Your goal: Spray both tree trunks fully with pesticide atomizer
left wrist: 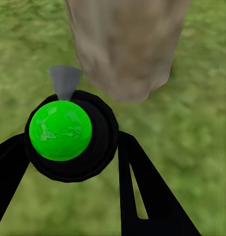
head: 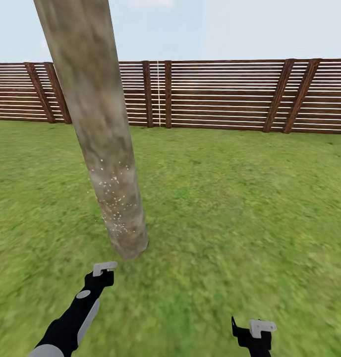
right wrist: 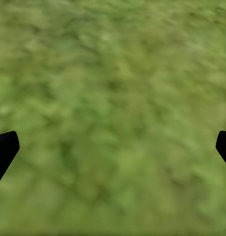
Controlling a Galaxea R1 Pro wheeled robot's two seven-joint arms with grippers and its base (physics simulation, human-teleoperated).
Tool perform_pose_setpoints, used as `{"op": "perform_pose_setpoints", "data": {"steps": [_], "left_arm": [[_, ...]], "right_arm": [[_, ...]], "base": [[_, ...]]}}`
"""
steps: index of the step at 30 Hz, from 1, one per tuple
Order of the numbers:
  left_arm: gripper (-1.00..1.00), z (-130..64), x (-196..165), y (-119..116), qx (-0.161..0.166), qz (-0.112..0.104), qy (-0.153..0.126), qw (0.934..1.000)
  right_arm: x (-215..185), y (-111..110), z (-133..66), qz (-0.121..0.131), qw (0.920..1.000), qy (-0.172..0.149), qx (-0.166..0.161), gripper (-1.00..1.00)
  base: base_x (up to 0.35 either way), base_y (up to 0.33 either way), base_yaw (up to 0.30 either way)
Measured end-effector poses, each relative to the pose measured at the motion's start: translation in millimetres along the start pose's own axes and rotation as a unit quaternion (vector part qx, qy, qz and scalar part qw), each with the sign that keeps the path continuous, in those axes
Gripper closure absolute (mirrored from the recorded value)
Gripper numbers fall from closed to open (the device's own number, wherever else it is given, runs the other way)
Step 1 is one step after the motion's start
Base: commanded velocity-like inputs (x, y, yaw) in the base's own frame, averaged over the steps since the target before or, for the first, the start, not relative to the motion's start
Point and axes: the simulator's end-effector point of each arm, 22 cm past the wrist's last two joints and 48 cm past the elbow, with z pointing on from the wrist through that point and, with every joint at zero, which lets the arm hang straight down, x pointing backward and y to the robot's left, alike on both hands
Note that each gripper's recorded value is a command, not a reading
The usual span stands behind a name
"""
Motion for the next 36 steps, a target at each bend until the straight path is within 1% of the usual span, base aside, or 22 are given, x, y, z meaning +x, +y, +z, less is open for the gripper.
{"op": "perform_pose_setpoints", "data": {"steps": [5,13,30,36], "left_arm": [[1.0,0.1,0.1,1.4,-0.002,0.0,0.0,1.0],[1.0,0.0,0.4,1.7,-0.003,-0.001,0.0,1.0],[1.0,-0.1,-0.2,-2.9,-0.001,-0.003,0.0,1.0],[1.0,-0.1,-0.3,-3.0,-0.002,-0.003,0.0,1.0]], "right_arm": [[-0.7,-0.9,0.3,0.002,1.0,-0.001,0.003,-1.0],[-0.1,0.7,0.0,0.003,1.0,0.0,0.002,-1.0],[-0.7,3.4,-0.1,0.005,1.0,-0.001,0.001,-1.0],[-0.3,3.8,-0.3,0.005,1.0,0.0,0.001,-1.0]], "base": [[-0.027,-0.023,0.0],[-0.191,-0.163,0.0],[-0.006,-0.268,0.002],[0.021,-0.273,0.214]]}}
